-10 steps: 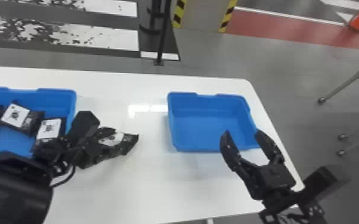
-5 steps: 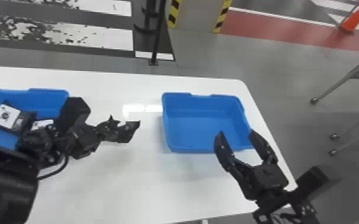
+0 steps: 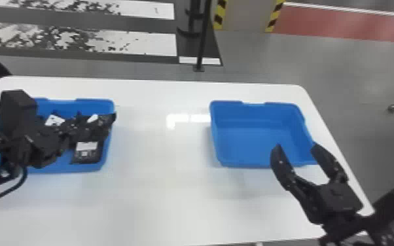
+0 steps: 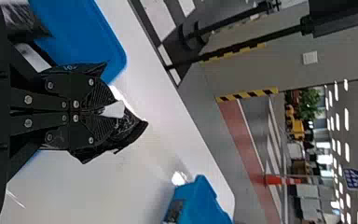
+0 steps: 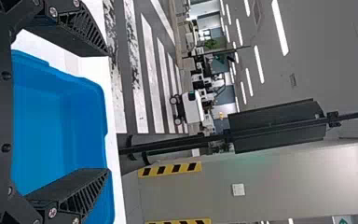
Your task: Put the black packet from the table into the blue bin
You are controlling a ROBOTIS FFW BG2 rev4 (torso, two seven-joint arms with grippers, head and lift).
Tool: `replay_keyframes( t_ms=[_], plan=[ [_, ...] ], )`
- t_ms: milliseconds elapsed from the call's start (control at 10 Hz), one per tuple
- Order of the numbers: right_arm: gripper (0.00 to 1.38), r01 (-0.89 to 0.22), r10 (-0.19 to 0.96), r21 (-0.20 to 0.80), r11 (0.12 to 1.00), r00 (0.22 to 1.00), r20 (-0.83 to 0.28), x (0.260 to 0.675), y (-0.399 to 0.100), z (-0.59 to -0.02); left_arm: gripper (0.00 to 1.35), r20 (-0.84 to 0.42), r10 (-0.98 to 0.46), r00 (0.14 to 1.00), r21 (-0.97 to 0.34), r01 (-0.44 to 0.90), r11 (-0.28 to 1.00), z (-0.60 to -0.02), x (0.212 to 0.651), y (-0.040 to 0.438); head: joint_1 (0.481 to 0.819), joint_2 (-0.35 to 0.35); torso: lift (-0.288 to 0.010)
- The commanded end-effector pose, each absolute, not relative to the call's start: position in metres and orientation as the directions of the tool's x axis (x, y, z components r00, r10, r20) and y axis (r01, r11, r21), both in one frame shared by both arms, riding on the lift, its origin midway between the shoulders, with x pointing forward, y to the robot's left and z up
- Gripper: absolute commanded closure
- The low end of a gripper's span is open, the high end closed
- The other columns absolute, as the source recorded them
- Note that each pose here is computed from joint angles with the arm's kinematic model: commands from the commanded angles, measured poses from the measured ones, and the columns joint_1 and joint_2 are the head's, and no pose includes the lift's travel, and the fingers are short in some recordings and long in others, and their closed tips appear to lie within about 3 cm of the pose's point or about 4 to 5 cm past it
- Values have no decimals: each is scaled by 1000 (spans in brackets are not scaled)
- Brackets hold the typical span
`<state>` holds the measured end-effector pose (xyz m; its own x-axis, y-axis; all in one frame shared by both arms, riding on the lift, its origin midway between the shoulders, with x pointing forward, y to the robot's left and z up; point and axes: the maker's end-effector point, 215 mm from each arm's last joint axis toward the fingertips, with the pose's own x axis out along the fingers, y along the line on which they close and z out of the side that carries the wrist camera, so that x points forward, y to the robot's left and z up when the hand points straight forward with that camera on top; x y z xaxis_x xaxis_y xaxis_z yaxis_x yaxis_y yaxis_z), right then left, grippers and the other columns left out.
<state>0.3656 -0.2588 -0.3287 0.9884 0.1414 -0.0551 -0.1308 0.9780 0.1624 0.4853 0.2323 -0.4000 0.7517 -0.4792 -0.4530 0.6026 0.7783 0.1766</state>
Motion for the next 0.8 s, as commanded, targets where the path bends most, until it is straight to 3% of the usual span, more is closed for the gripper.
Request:
replay_keyframes(
  t_ms=[0, 100, 200, 300, 400, 500, 700],
  plan=[
    [133, -133, 144, 166, 977, 988, -55, 366, -257, -329, 1207, -498, -326, 804, 260, 496, 828, -403, 477, 319, 695, -50, -110],
    [133, -134, 145, 169, 976, 988, -52, 367, -256, -328, 1207, -517, -257, 816, 301, 454, 839, -409, 471, 357, 695, 32, -110],
    [133, -135, 145, 167, 977, 988, -52, 367, -256, -328, 1007, -519, -231, 823, 308, 432, 847, -410, 468, 373, 695, 68, -110],
    [133, -135, 145, 167, 977, 988, -52, 367, -256, -328, 496, -509, -234, 828, 305, 428, 851, -407, 470, 373, 695, 126, -110],
    [133, -135, 146, 171, 976, 988, -54, 367, -255, -330, 188, -501, -259, 826, 279, 437, 855, -408, 471, 361, 695, 153, -110],
    [133, -138, 149, 173, 975, 987, -53, 367, -253, -330, 101, -491, -272, 828, 257, 436, 863, -409, 469, 356, 695, 153, -110],
    [133, -138, 149, 177, 975, 987, -52, 366, -253, -329, 125, -384, -270, 883, 277, 390, 878, -391, 455, 370, 695, 139, -110]
  ],
)
